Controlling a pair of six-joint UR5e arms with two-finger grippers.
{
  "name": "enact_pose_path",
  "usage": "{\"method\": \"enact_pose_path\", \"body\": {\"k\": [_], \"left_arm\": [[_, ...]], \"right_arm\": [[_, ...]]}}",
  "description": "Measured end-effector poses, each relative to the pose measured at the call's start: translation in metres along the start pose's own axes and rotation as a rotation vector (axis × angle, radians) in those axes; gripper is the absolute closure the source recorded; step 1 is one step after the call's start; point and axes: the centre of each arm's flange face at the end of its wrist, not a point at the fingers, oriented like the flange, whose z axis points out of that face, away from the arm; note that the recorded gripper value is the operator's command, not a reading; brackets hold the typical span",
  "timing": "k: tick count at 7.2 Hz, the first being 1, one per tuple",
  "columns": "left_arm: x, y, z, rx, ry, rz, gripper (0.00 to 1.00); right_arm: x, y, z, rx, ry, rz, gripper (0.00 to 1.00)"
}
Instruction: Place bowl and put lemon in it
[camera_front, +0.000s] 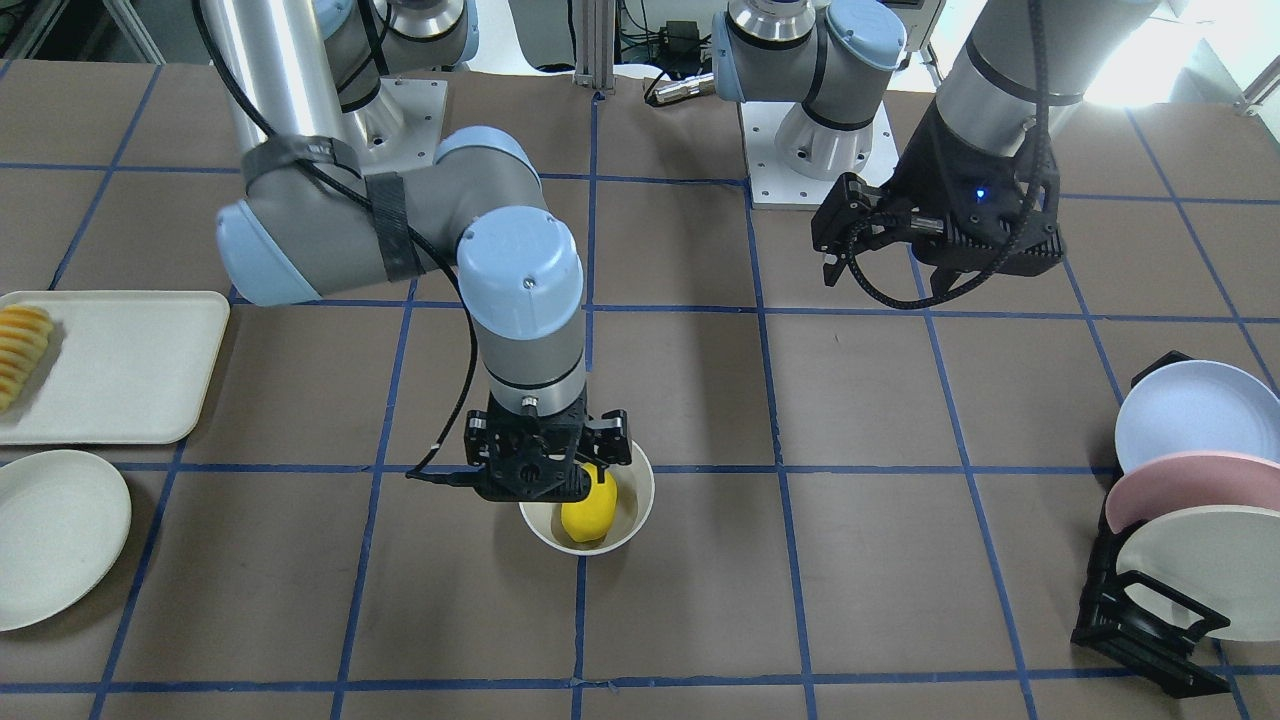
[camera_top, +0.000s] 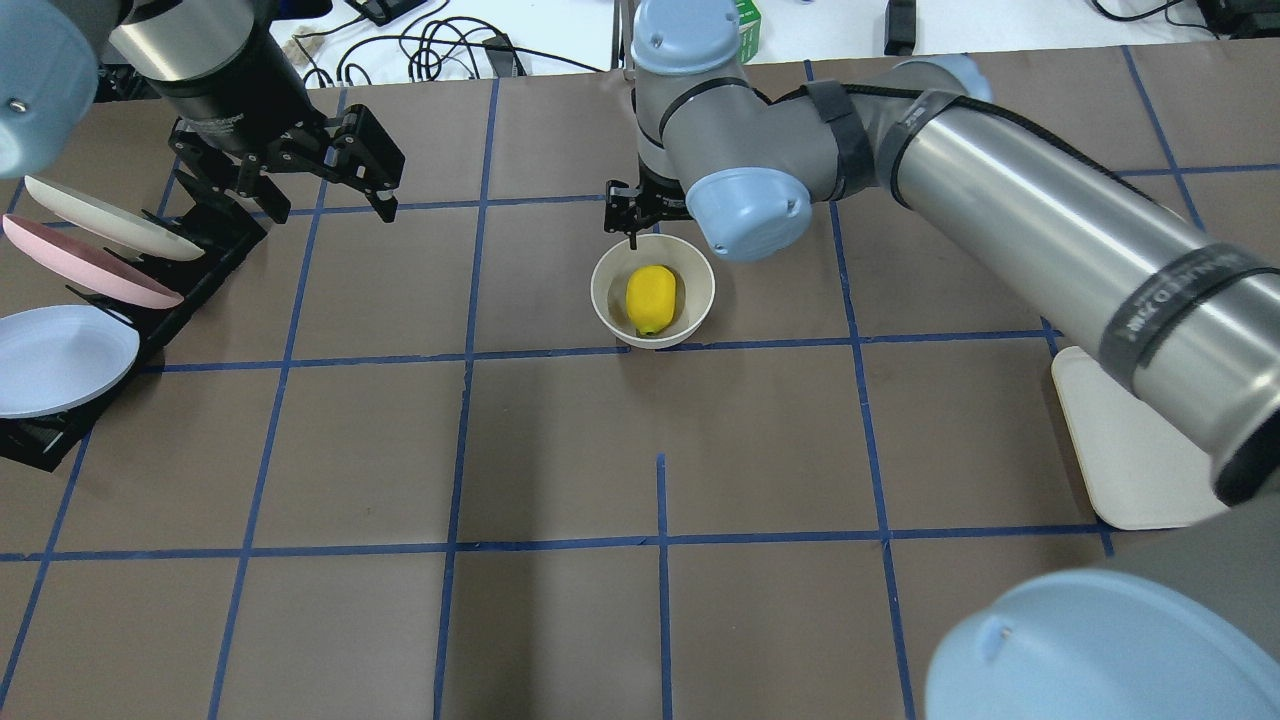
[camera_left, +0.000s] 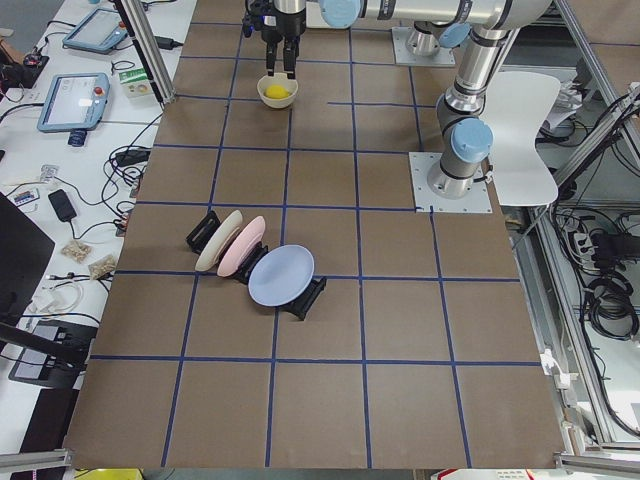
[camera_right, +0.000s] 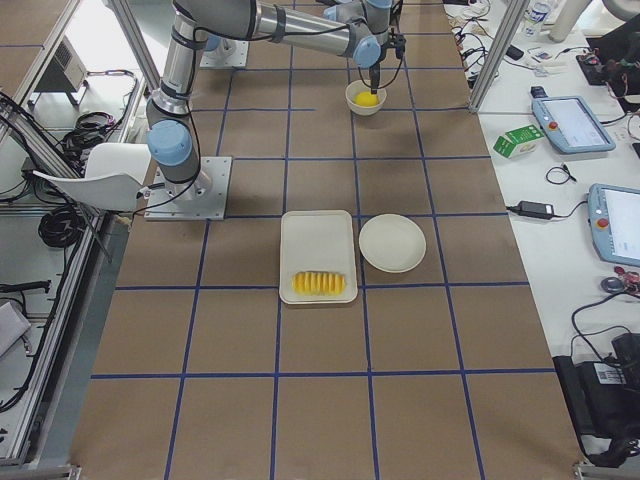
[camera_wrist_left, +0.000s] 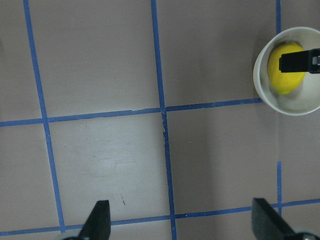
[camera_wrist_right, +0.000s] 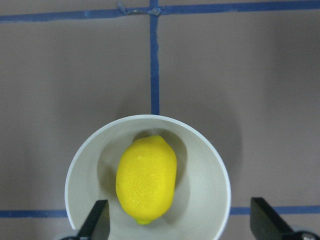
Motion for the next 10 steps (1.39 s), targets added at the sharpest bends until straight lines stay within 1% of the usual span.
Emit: {"method": "enact_pose_path", "body": {"k": [1,2,3,4,5,6,8,10], "left_arm": [[0.000,0.001,0.000,0.000,0.000,0.000,0.00],[0.000,0.001,0.000,0.001,-0.001,-0.001,0.00],[0.000,0.001,-0.001,0.001,-0.001,-0.002,0.00],[0.000,0.001,-0.001,0.002,-0.001,-0.001,0.00],[0.000,0.001,-0.001,0.002,-0.001,-0.001,0.00],[0.000,0.002,-0.001,0.002,-0.001,-0.001,0.00],[0.000,0.002,-0.001,0.003,0.000,-0.001,0.00],[0.001,0.002,-0.002,0.004,0.000,-0.002,0.00]], "right_arm": [[0.037,-0.001,-0.039,-0.005,0.016,-0.010,0.00],[0.079,0.002,-0.077,-0.020,0.026,0.006,0.00],[0.116,0.009,-0.109,-0.033,0.033,0.030,0.00],[0.139,0.021,-0.134,-0.053,0.037,0.050,0.00],[0.151,0.035,-0.153,-0.076,0.040,0.059,0.00],[0.163,0.044,-0.165,-0.096,0.042,0.065,0.00],[0.191,0.055,-0.183,-0.117,0.045,0.093,0.00],[0.214,0.071,-0.197,-0.158,0.044,0.116,0.00]]}}
